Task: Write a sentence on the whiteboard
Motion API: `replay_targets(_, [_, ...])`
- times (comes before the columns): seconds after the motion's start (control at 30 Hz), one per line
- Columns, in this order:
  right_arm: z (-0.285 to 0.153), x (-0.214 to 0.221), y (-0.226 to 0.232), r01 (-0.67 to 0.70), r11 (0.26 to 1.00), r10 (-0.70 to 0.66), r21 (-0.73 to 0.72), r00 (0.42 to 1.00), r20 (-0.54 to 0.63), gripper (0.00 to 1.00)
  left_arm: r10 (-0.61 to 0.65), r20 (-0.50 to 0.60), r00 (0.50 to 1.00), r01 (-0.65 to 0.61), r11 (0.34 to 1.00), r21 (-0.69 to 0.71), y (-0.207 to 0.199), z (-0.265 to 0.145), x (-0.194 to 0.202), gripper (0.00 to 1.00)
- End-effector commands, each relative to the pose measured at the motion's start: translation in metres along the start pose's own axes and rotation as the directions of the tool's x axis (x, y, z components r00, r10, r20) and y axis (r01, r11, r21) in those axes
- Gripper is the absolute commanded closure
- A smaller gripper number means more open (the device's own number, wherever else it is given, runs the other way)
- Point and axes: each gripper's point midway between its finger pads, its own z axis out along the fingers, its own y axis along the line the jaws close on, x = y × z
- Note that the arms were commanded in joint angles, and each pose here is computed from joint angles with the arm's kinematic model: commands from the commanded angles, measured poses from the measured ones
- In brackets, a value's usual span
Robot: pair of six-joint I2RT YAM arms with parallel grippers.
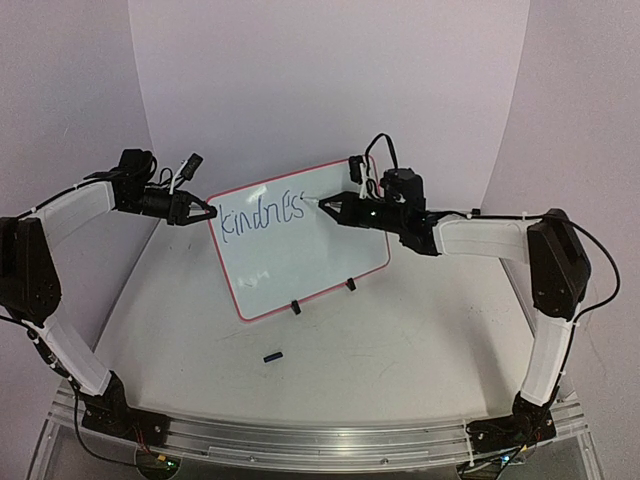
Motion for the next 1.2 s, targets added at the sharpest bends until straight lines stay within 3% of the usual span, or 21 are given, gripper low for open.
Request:
replay_targets(0.0, [-0.004,0.003,-0.005,0.010,1.000,-0.010,0.025,1.000,-0.001,1.00,0.046,-0.018,0.999,-0.047,0.999,-0.024,-0.004,-0.001,-0.003,1.00])
replay_targets(0.53, [-0.021,-0.007,-0.016,0.013,0.992,-0.020,0.128,0.998,0.056,1.00,0.050,-0.016,0.999,-0.051,0.998,-0.025,-0.005,-0.002,-0.004,1.00])
replay_targets(1.17, [-0.018,0.024,-0.018,-0.010,0.996,0.013,0.086,0.999,-0.041,1.00,0.052,-0.016,0.998,-0.053,0.998,-0.024,-0.006,-0.002,-0.004,1.00])
